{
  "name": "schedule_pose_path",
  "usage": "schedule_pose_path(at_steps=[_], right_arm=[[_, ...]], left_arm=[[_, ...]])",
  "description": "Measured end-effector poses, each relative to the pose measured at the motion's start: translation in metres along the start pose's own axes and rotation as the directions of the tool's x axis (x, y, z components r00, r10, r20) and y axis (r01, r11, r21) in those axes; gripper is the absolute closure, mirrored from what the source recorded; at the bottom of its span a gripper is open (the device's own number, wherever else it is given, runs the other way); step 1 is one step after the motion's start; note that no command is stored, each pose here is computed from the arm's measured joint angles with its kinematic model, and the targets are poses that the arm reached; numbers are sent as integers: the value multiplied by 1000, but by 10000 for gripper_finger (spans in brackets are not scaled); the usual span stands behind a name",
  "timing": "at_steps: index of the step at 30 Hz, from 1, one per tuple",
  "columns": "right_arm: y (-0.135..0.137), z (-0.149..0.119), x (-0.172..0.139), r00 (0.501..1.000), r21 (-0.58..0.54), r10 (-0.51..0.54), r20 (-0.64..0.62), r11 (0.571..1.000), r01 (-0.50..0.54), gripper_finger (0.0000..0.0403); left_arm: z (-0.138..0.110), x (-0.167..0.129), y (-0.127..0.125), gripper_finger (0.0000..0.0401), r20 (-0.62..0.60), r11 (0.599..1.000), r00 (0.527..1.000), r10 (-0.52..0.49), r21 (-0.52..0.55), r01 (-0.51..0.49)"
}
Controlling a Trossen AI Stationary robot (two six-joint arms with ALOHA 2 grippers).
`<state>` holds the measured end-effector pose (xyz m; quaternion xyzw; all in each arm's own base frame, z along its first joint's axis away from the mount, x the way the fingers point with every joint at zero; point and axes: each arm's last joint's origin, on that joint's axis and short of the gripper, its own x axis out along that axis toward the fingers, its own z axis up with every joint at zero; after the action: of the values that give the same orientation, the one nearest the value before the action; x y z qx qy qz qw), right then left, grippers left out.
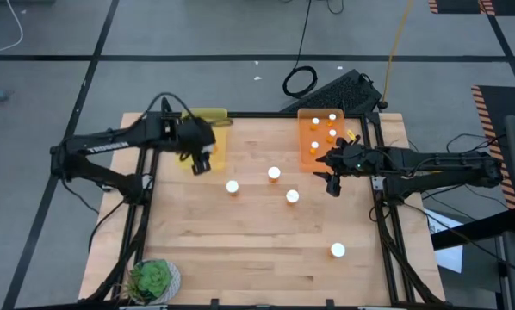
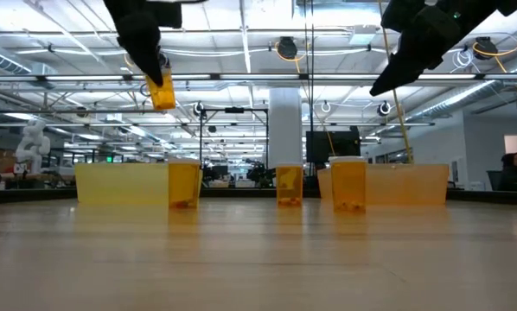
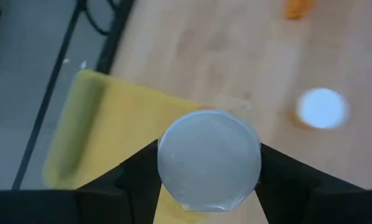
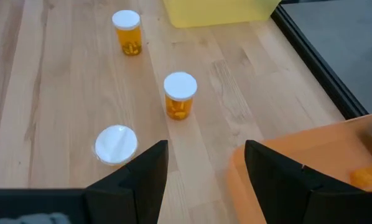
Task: Pick and place medicine bottles into bin by pill shape (circle, oval)
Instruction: Put the large orange pill bottle into the yellow bin
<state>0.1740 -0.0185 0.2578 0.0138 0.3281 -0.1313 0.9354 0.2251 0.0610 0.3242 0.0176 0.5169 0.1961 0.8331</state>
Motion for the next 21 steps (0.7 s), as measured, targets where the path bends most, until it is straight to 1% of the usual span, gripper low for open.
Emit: schedule_pose_path(at_steps=[4, 8, 13, 17, 19, 21], right_arm=[[0, 1, 0, 1000, -1, 1, 10, 1000, -1, 195], [0, 2, 0, 1000, -4, 2, 18, 1000, -1, 195], [0, 2, 0, 1000, -18, 2, 22, 1000, -1, 195], [0, 3, 0, 1000, -21, 2, 27, 1000, -2, 195], [0, 3, 0, 999, -22, 2, 32, 1000, -2, 195], [0, 4, 0, 999, -31, 3, 36, 1000, -2, 195]], left_arm=[[-2, 7, 31, 183, -22, 996, 998, 63, -63, -64], [-8, 11, 63, 190, -46, 978, 991, 125, -159, -131], [-15, 23, 95, 181, -73, 952, 988, 133, -267, -148], [-18, 41, 113, 180, -135, 907, 981, 137, -382, -179], [-18, 53, 118, 185, -170, 873, 977, 131, -448, -195], [-15, 63, 122, 189, -174, 838, 976, 134, -506, -206]])
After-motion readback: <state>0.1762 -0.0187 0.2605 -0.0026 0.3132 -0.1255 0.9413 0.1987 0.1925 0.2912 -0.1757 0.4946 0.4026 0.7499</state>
